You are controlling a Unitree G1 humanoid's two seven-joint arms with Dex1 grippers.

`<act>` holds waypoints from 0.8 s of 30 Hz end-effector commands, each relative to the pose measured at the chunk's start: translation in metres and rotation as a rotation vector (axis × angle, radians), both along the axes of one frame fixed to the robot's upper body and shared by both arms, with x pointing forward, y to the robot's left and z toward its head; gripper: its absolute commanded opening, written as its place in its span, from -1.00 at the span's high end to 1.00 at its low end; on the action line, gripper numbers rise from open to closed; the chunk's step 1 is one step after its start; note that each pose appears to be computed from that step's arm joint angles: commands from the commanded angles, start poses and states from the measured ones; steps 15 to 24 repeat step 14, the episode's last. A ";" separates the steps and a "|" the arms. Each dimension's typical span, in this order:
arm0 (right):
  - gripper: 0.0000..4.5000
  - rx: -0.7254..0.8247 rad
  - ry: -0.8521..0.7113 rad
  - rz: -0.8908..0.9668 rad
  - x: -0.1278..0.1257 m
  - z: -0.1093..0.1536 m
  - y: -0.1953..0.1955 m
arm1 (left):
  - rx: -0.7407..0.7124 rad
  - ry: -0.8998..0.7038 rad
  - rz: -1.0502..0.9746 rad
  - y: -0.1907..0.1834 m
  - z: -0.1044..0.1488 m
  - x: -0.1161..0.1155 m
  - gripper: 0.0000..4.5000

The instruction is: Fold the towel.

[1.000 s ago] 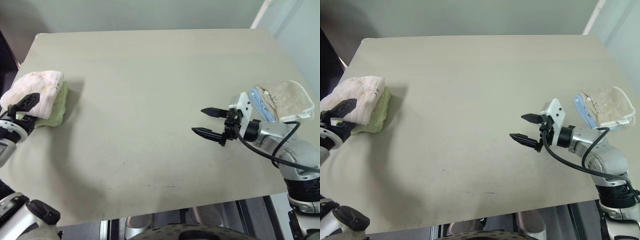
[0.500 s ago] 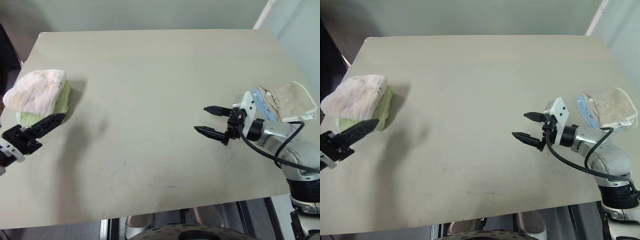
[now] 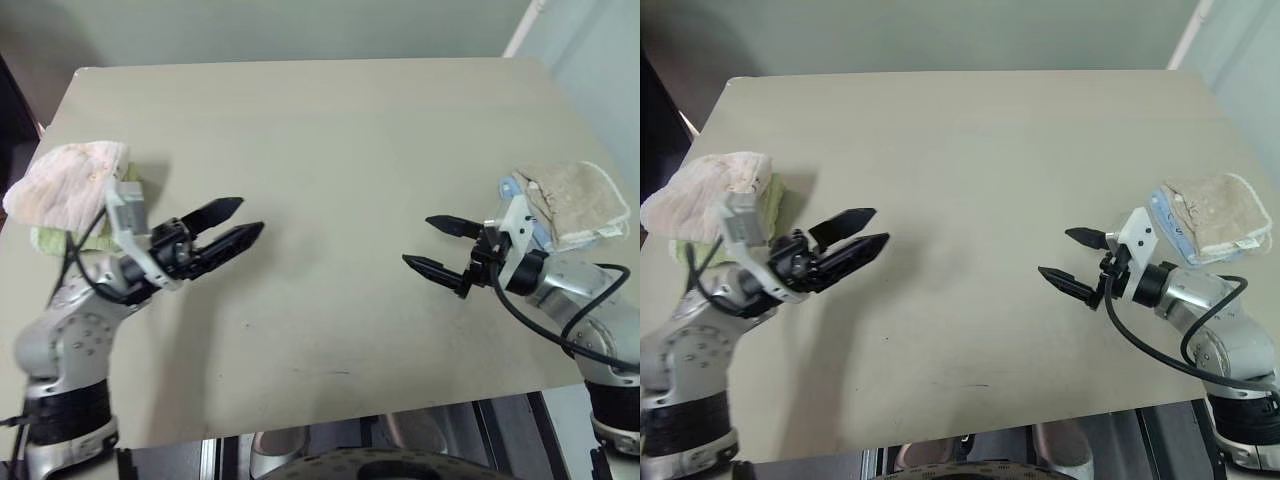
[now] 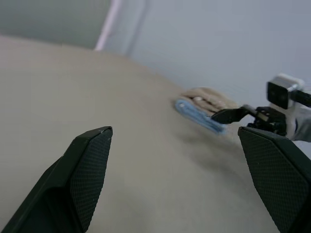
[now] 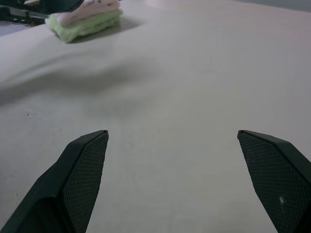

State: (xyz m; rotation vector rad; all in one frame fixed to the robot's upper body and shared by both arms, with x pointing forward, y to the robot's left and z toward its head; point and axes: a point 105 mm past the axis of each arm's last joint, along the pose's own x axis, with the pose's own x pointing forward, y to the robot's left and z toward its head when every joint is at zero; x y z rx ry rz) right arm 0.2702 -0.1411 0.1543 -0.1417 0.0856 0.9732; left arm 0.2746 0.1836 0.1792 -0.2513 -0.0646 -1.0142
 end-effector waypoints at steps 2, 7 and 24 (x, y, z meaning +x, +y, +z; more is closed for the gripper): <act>-1.00 0.038 -0.079 -0.012 -0.009 0.021 -0.003 | 0.093 -0.168 -0.161 -0.020 -0.010 -0.005 -0.99; -1.00 0.053 -0.060 0.007 -0.015 0.022 -0.004 | 0.145 -0.232 -0.309 -0.033 -0.025 -0.008 -0.99; -1.00 0.024 -0.030 0.014 -0.016 0.016 -0.009 | 0.182 -0.249 -0.330 -0.039 -0.040 -0.005 -0.99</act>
